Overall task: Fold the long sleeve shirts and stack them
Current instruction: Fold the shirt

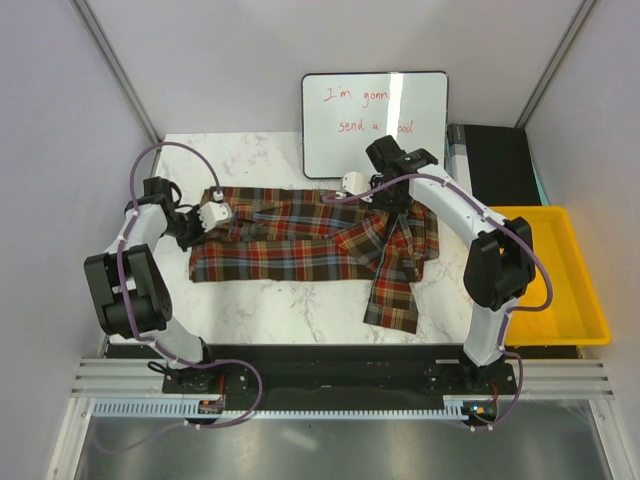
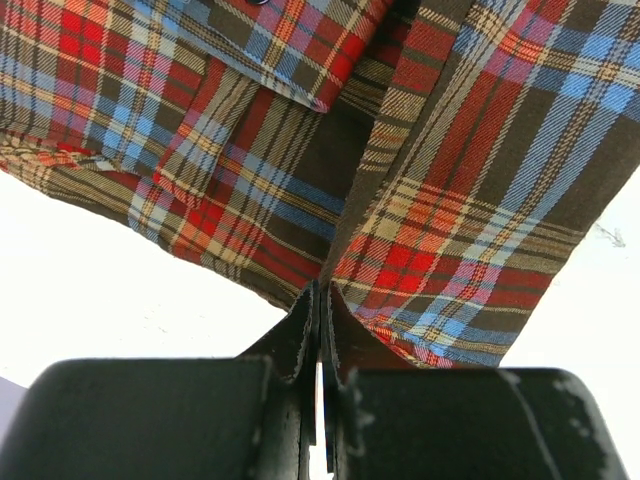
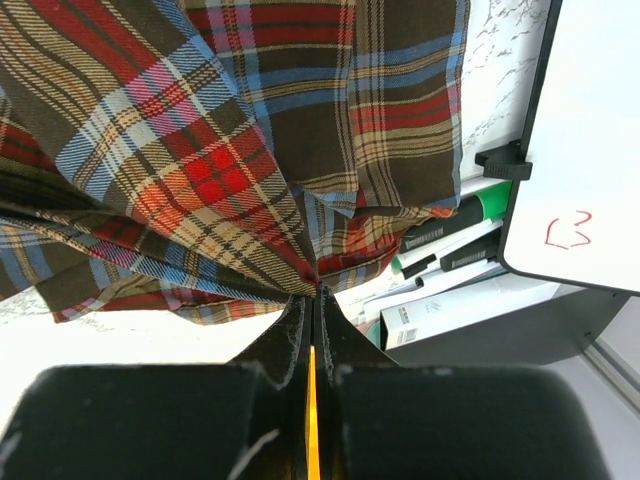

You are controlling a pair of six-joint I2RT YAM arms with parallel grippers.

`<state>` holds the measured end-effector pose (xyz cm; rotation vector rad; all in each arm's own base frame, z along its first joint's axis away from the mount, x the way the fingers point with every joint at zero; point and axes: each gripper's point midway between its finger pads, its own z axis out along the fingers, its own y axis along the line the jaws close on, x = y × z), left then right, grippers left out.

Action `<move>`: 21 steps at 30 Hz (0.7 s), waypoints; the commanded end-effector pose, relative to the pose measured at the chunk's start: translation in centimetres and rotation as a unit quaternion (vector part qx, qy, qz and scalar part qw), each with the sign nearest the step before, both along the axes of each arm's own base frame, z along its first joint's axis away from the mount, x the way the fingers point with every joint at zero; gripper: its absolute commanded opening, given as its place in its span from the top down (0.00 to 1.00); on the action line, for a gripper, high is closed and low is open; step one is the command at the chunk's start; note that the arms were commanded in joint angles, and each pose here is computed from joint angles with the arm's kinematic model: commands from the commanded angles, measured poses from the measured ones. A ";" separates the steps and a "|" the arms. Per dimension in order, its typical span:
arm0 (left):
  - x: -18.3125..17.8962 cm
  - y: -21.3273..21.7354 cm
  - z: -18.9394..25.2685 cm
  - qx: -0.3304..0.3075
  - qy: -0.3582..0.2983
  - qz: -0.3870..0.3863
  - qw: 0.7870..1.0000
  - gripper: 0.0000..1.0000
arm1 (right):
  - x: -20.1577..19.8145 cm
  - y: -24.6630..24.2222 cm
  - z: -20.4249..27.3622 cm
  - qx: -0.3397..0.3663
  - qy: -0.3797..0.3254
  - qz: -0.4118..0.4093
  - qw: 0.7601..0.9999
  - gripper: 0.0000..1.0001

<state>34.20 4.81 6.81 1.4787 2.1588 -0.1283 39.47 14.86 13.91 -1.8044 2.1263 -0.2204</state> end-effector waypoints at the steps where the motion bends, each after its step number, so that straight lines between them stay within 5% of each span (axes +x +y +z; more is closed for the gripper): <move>1: 2.0 0.8 1.1 0.008 -0.027 0.022 0.999 0.98 | 2.0 -0.1 0.8 -0.003 -0.028 0.001 1.000 1.00; 10: 2.7 0.6 -0.2 0.007 -0.008 0.030 1.000 0.98 | 2.5 -0.5 -1.3 -0.012 -0.010 -0.012 1.000 0.98; 11: 2.7 0.7 -0.5 0.009 -0.002 0.037 0.999 0.93 | 2.7 -0.4 -1.6 -0.012 -0.010 -0.017 1.000 0.93; 12: 2.7 0.7 -1.0 0.007 0.007 0.045 0.999 0.87 | 2.8 -0.6 -1.8 -0.010 -0.008 -0.025 1.000 0.69; 15: 2.8 1.3 -0.9 0.010 0.021 0.085 0.996 0.62 | 2.7 -1.1 -2.3 0.016 0.015 -0.073 0.997 0.31; 21: -0.6 -4.1 4.1 -0.053 -0.023 0.040 0.997 0.40 | 0.7 -3.9 -1.5 0.123 0.123 -0.207 0.963 0.24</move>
